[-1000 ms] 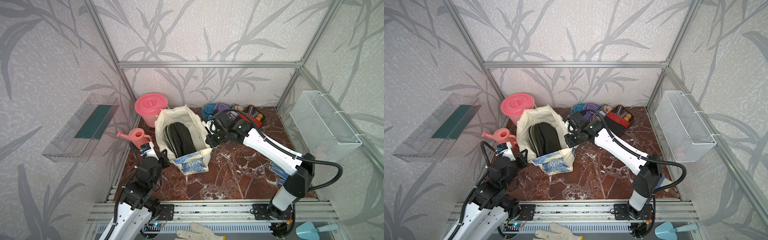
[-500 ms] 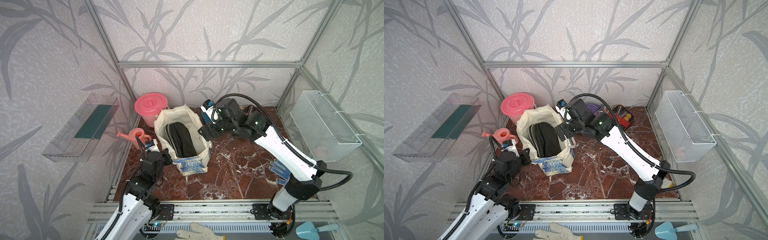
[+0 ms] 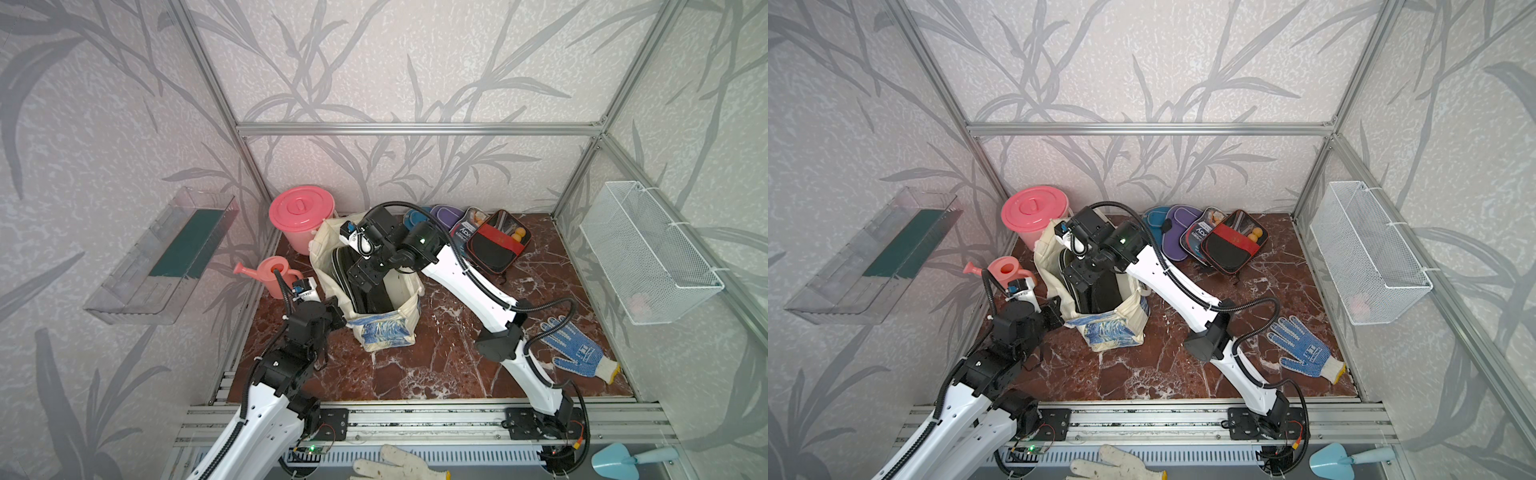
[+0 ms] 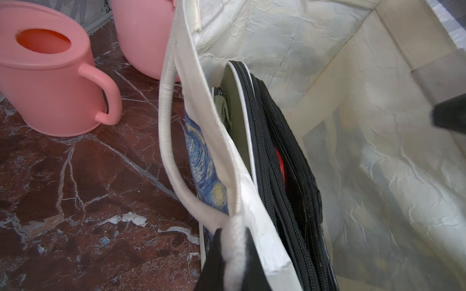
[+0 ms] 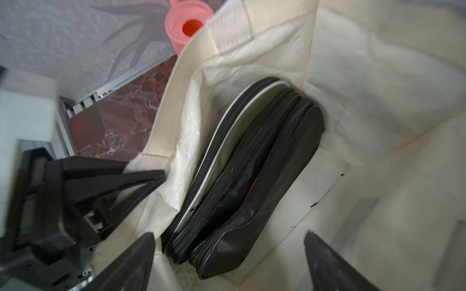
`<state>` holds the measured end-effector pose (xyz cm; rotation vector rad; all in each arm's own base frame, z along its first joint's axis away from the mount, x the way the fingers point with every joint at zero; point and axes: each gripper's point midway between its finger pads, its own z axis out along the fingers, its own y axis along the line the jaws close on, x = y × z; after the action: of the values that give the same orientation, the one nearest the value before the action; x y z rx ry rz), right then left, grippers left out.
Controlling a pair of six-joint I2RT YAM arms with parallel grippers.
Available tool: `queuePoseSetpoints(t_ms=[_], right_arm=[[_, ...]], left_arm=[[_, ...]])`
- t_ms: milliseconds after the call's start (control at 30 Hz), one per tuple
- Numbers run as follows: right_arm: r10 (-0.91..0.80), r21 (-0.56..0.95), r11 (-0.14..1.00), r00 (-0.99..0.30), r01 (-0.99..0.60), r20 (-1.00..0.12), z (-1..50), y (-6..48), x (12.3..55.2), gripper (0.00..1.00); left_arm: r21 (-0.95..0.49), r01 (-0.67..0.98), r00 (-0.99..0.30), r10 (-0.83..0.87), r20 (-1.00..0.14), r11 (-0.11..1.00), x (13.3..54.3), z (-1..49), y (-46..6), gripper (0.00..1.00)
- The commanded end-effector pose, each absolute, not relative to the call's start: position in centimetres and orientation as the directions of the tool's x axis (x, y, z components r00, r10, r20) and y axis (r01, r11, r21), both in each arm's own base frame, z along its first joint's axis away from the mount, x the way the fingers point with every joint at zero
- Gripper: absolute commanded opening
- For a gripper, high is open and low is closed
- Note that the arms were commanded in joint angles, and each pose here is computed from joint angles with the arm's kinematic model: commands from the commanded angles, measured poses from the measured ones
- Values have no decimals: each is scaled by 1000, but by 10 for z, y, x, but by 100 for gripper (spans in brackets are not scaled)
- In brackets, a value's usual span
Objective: Remove the ping pong set from the canvas bag
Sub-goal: Pick up the ping pong set from the canvas bag.
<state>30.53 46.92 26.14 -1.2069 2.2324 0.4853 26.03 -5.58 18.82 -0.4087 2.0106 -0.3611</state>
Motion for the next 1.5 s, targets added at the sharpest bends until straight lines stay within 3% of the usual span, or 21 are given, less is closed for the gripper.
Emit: queuePoseSetpoints(t_ms=[0, 533, 933, 1233, 1467], right_arm=[[-680, 55, 518, -450, -854, -579, 252, 463, 298, 91], [-656, 15, 643, -561, -766, -505, 183, 455, 350, 69], [-634, 45, 655, -581, -754, -511, 164, 466, 359, 61], [-615, 0, 715, -629, -699, -476, 143, 449, 378, 42], [-611, -3, 723, -638, -691, -469, 133, 447, 382, 49]], left_arm=[[-415, -126, -442, -425, -790, 901, 262, 181, -57, 0], [-433, -121, -440, -439, -784, 893, 261, 174, -59, 0], [-435, -109, -440, -436, -785, 894, 262, 173, -61, 0], [-436, -106, -430, -437, -790, 893, 260, 175, -60, 0], [-441, -103, -428, -439, -789, 892, 259, 175, -60, 0]])
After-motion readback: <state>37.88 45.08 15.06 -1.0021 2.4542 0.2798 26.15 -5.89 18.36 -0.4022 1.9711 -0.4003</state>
